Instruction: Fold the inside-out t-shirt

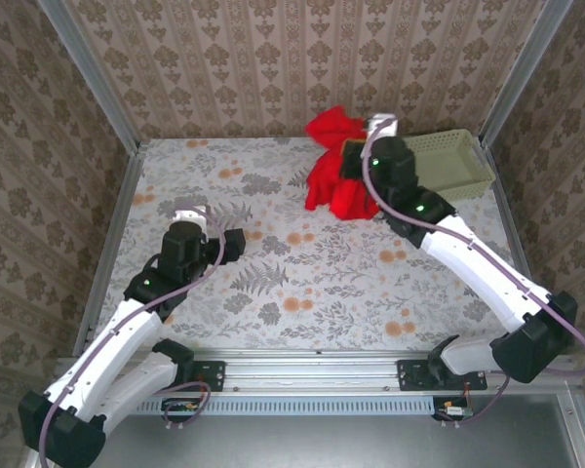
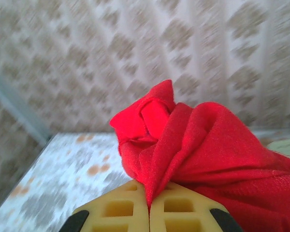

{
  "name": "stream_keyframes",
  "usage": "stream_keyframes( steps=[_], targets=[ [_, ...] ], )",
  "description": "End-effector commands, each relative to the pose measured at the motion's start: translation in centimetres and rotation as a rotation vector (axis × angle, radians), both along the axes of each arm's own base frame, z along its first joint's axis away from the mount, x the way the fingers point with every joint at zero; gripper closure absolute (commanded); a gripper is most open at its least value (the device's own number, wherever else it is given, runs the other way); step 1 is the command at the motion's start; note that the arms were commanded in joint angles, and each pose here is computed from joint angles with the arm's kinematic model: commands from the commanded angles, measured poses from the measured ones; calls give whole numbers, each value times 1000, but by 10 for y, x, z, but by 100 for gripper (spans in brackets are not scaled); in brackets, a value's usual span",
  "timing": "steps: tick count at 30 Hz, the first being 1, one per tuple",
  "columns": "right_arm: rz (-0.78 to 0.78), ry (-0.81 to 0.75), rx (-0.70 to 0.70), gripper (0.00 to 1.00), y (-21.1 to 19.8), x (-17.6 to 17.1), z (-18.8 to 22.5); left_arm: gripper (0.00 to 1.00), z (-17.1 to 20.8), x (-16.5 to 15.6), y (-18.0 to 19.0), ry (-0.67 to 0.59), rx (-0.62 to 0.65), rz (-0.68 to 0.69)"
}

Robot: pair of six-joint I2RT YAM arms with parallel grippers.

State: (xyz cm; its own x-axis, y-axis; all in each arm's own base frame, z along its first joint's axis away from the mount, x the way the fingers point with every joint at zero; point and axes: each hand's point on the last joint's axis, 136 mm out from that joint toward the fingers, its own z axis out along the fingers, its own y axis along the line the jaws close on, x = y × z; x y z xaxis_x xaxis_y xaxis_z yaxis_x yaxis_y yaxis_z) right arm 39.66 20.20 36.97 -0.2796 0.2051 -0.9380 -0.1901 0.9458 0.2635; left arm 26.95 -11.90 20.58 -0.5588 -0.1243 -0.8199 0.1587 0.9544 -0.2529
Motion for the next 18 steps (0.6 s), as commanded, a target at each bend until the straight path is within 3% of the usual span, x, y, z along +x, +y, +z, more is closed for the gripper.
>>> stream_keyframes(
  steps=[1, 3, 7, 10, 18],
  targets=[
    [112, 123, -6, 99, 41, -12, -41, 0, -11, -6, 4, 46, -8, 10],
    [159, 231, 2, 85, 57, -16, -80, 0, -17, -8, -4, 70, -36, -28],
    [148, 422, -36, 44, 57, -23, -152, 0, -40, -10, -21, 186, -71, -103],
    [121, 486, -92, 29, 40, -33, -176, 0, -54, -14, -31, 255, -41, -144],
    [172, 611, -113, 26, 16, -78, -227, 0, -90, -32, -58, 364, 134, -218]
  ],
)
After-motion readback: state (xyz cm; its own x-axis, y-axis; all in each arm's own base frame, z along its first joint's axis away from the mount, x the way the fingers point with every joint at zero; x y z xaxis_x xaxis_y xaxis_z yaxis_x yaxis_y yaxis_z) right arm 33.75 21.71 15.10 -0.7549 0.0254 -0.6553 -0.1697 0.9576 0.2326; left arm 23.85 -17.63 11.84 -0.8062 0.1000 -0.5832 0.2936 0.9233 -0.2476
